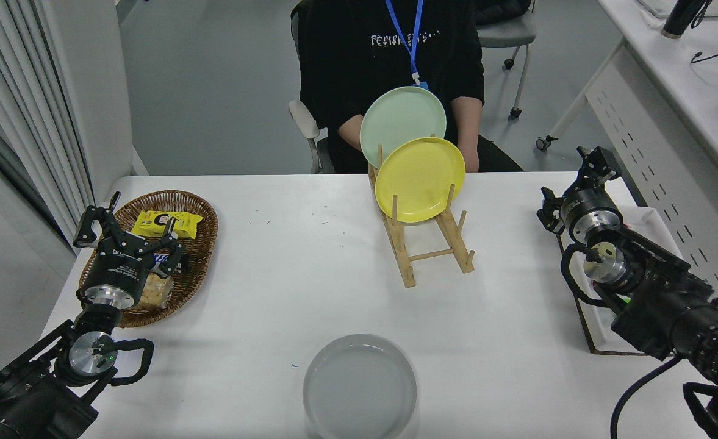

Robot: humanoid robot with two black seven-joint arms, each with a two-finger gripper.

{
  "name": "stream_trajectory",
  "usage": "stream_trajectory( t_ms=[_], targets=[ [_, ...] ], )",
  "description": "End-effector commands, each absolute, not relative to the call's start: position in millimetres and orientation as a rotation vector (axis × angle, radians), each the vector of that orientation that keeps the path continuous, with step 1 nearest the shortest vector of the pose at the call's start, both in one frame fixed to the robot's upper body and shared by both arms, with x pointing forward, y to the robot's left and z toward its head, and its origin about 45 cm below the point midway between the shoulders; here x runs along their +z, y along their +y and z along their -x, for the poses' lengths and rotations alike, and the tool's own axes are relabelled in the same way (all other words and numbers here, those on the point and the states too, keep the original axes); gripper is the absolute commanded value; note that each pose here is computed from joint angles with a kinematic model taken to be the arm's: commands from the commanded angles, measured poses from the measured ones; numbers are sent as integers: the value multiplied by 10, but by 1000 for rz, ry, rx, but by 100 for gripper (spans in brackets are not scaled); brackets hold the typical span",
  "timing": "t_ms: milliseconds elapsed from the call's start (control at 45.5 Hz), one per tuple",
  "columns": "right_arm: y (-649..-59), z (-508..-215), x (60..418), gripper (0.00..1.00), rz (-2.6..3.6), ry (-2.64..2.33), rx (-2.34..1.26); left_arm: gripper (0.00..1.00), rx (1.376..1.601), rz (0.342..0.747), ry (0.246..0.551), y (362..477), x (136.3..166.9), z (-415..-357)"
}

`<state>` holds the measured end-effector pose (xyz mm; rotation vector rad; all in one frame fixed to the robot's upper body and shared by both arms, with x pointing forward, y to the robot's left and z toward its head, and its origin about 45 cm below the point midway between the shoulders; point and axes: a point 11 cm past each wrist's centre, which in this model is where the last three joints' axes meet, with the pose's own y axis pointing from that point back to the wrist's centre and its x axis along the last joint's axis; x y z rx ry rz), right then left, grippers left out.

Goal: Place the plate on the table

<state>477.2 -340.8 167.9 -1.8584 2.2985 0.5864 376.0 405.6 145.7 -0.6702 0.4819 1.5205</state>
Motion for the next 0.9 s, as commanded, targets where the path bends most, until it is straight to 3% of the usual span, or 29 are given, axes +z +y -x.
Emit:
stream_trajectory(
  t_ms=[0,879],
  targets=[
    [-3363,-4755,1642,99,1879,2290,595,98,1521,670,482,4056,1456,-3759],
    [-3300,-4671,1484,99,1963,2270,680,98,1521,670,482,4056,1456,-3759]
  ],
)
